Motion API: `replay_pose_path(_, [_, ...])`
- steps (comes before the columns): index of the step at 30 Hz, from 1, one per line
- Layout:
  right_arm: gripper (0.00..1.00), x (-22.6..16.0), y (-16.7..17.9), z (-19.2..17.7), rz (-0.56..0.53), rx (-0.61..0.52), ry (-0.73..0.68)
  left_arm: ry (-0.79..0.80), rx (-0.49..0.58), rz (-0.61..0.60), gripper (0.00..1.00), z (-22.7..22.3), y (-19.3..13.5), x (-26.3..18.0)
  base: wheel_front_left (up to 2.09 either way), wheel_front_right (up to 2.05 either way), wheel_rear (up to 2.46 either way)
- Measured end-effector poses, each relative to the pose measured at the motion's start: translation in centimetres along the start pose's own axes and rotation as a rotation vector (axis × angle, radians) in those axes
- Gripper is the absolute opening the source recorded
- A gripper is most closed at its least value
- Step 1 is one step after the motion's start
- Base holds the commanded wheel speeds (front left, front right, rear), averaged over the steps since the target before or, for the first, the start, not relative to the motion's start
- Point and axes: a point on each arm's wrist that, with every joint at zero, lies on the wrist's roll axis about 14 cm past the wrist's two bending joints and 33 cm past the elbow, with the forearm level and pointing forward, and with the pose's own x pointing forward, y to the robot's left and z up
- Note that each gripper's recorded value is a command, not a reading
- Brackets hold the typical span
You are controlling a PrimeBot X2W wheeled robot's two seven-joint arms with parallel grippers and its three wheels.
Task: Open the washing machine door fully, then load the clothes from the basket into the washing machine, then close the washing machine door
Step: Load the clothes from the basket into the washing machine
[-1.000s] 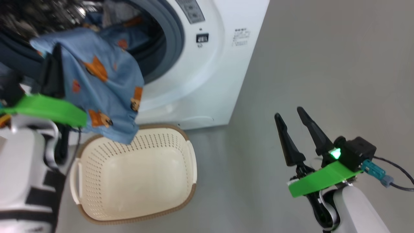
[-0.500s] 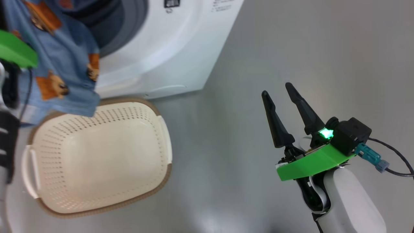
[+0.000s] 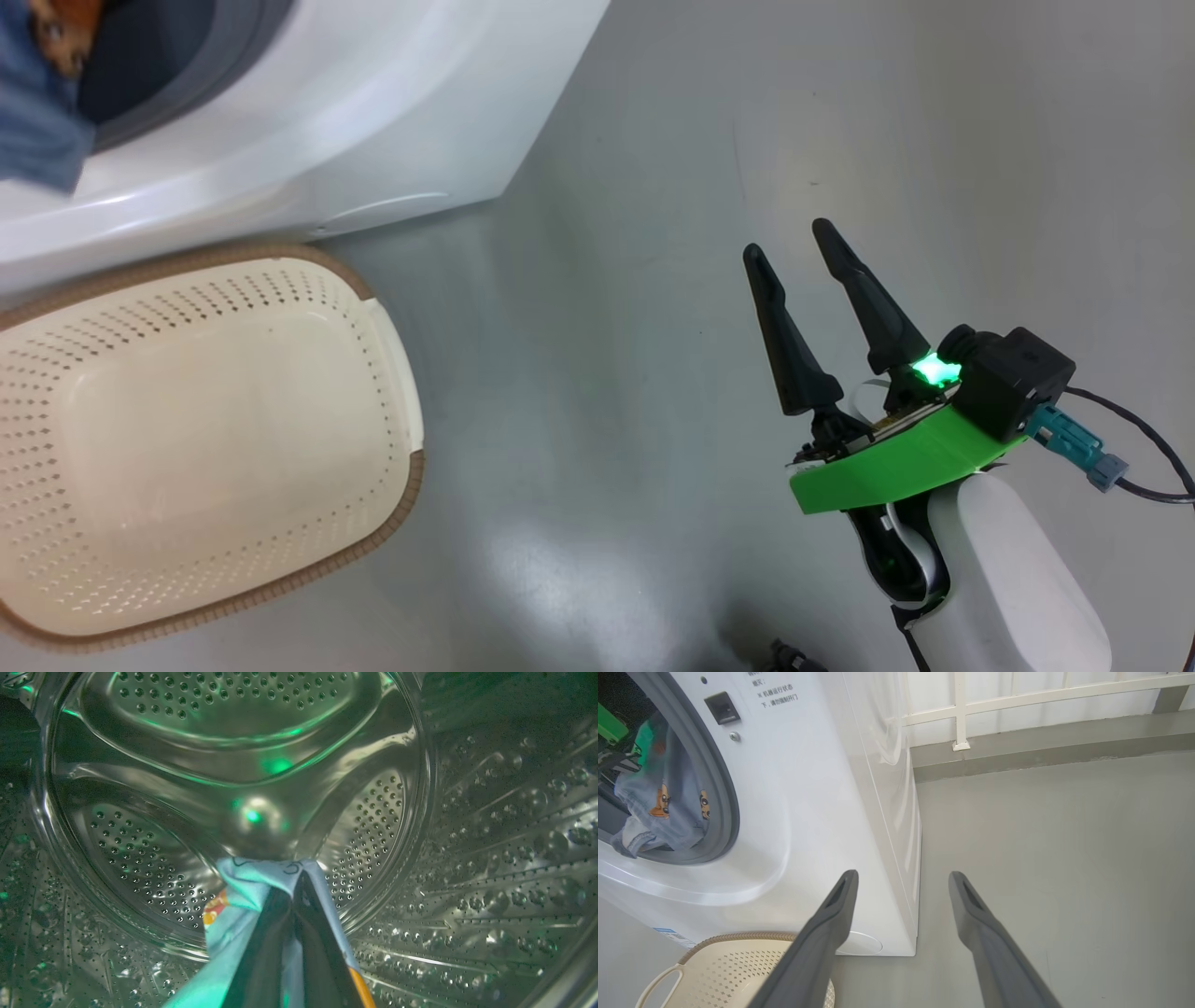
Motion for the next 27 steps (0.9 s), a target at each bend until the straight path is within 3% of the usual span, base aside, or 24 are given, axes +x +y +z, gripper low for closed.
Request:
replay_pose_path(2, [1.00, -0.1, -0.3, -0.2, -0.008, -0.003, 0.007, -0.013, -0.013, 0.012, 0.02, -0.1, 0.1, 0.1, 0.00, 0.00, 0.00])
replay_pose_path(3, [1.00, -0.1, -0.3, -0.2, -0.009, -0.003, 0.007, -0.006, -0.019, 0.017, 0.44, -0.6, 0.0, 0.0, 0.00, 0.00, 0.00])
replay_pose_path(4, [1.00, 0.0, -0.3, -0.2, -0.008, -0.004, 0.007, 0.016, -0.022, 0.022, 0.44, -1.3, 0.0, -0.3, 0.00, 0.00, 0.00])
replay_pose_path(5, [1.00, 0.1, -0.2, -0.1, -0.004, -0.004, 0.004, 0.050, -0.027, 0.030, 1.00, -2.4, 0.0, -0.7, 0.00, 0.00, 0.00])
replay_pose_path(9, [1.00, 0.5, 0.4, 0.3, 0.015, 0.001, -0.011, 0.144, -0.019, 0.042, 1.00, -4.8, 0.1, -2.0, 0.00, 0.00, 0.00])
replay_pose_path(27, [1.00, 0.7, 2.9, 2.1, 0.080, 0.022, -0.058, 0.193, -0.010, 0.031, 1.00, -3.3, -0.6, -6.1, 0.00, 0.00, 0.00])
